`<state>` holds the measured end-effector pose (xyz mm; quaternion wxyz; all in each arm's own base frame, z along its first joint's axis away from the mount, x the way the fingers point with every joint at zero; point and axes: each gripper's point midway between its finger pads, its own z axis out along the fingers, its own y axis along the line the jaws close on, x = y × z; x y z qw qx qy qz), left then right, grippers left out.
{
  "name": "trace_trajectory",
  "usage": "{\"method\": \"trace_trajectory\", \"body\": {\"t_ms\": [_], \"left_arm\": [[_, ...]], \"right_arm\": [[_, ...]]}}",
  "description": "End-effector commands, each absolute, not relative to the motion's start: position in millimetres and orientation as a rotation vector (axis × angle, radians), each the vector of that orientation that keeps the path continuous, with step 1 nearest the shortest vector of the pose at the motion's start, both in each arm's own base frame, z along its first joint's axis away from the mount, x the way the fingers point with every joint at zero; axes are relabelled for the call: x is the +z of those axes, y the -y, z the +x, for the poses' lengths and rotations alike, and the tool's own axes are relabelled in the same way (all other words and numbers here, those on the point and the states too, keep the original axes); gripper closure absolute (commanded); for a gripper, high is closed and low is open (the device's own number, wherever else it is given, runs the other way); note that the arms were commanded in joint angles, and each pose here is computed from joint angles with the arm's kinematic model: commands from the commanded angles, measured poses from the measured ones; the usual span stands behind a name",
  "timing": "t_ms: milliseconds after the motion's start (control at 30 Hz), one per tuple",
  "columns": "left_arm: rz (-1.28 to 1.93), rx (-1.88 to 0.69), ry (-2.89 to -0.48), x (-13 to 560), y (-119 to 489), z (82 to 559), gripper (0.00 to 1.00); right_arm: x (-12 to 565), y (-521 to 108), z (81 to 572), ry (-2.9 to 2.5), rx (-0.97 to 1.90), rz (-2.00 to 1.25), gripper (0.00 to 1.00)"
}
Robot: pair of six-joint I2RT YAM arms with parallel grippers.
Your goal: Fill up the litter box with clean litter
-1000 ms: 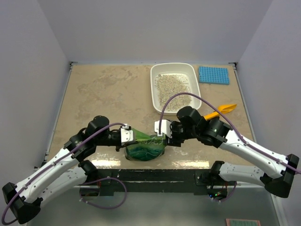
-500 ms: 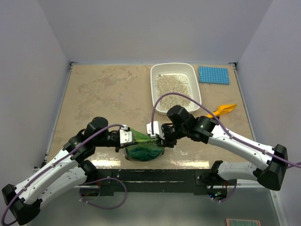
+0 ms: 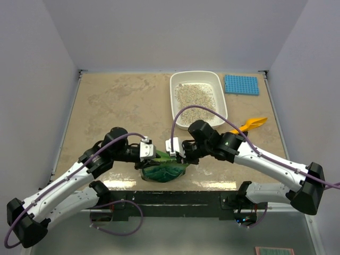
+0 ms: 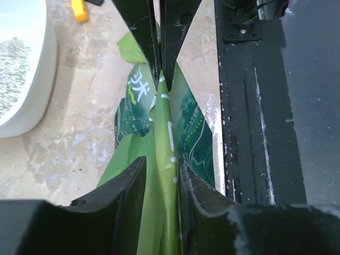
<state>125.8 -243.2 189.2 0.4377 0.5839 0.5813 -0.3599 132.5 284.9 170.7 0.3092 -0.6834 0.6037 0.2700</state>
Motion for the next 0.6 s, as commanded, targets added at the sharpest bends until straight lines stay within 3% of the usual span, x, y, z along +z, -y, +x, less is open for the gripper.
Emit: {"method": "trace_trajectory", "body": {"t_ms": [0, 233, 300, 367, 533, 567], "left_arm": [[1.451, -0.990, -1.347, 216.8, 263.0, 127.6, 0.63], [1.444, -1.014, -1.419, 197.1, 274.5, 140.0, 0.63], [1.434, -0.999, -1.471, 183.5, 273.4, 144.1, 0.77], [1.433, -0.993, -1.521, 172.8, 272.6, 146.5, 1.00], [1.410, -0.886, -1.547, 171.6, 264.8, 157.4, 1.00], [1.402, -0.872, -1.537, 174.8, 264.3, 159.3, 1.00]], "right_arm": [[182.0, -284.8, 130.4, -1.557, 0.727, -1.773, 1.00], [192.6, -282.4, 129.5, -1.528, 0.723, -1.747, 1.00], [194.8, -282.4, 129.7, -1.522, 0.722, -1.741, 1.00], [196.4, -282.0, 129.7, -1.519, 0.720, -1.738, 1.00], [199.0, -280.9, 137.5, -1.562, 0.685, -1.688, 1.00], [205.4, -279.3, 149.5, -1.576, 0.620, -1.626, 0.93]]}}
